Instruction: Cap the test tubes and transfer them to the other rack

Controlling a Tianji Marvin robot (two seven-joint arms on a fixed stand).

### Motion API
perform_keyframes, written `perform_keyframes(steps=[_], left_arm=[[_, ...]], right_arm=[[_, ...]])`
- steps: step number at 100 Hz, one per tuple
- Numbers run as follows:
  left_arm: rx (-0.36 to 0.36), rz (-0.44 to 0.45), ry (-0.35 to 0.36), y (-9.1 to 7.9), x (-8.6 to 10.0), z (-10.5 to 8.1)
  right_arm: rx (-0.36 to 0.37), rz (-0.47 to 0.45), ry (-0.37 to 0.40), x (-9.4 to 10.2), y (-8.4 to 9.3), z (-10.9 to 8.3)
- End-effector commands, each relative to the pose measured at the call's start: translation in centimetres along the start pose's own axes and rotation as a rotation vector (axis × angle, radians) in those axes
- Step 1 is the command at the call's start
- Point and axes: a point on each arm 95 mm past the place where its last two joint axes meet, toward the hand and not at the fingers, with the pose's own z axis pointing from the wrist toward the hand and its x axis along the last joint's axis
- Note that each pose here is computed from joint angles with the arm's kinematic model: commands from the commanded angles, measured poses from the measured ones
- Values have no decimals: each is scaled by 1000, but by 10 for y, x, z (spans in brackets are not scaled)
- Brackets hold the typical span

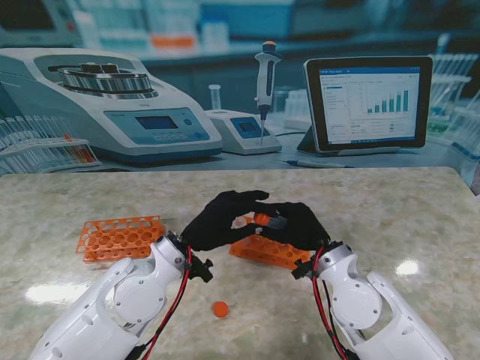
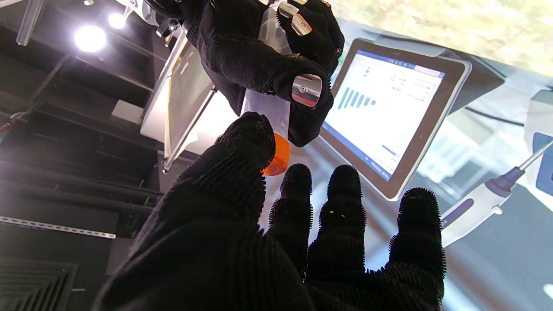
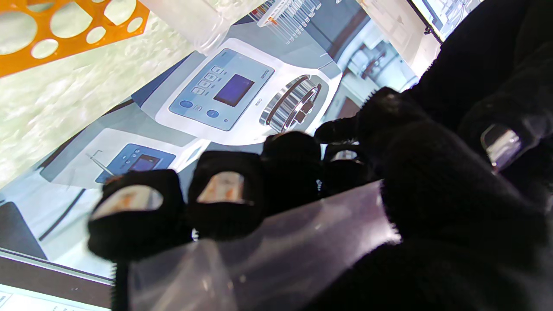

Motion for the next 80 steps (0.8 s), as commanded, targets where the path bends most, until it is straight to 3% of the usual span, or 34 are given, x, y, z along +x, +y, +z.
perform_keyframes(steps=[1,30,80], left_arm=[[-14,-1,0,2,1,-5],[-8,-30,18,-2,7,-9],[-26,-27,2,1,6,6]], right_arm=[[-7,8,5,4,1,2],[-4,10,7,5,0,2],[5,15,17,6,-1,2]])
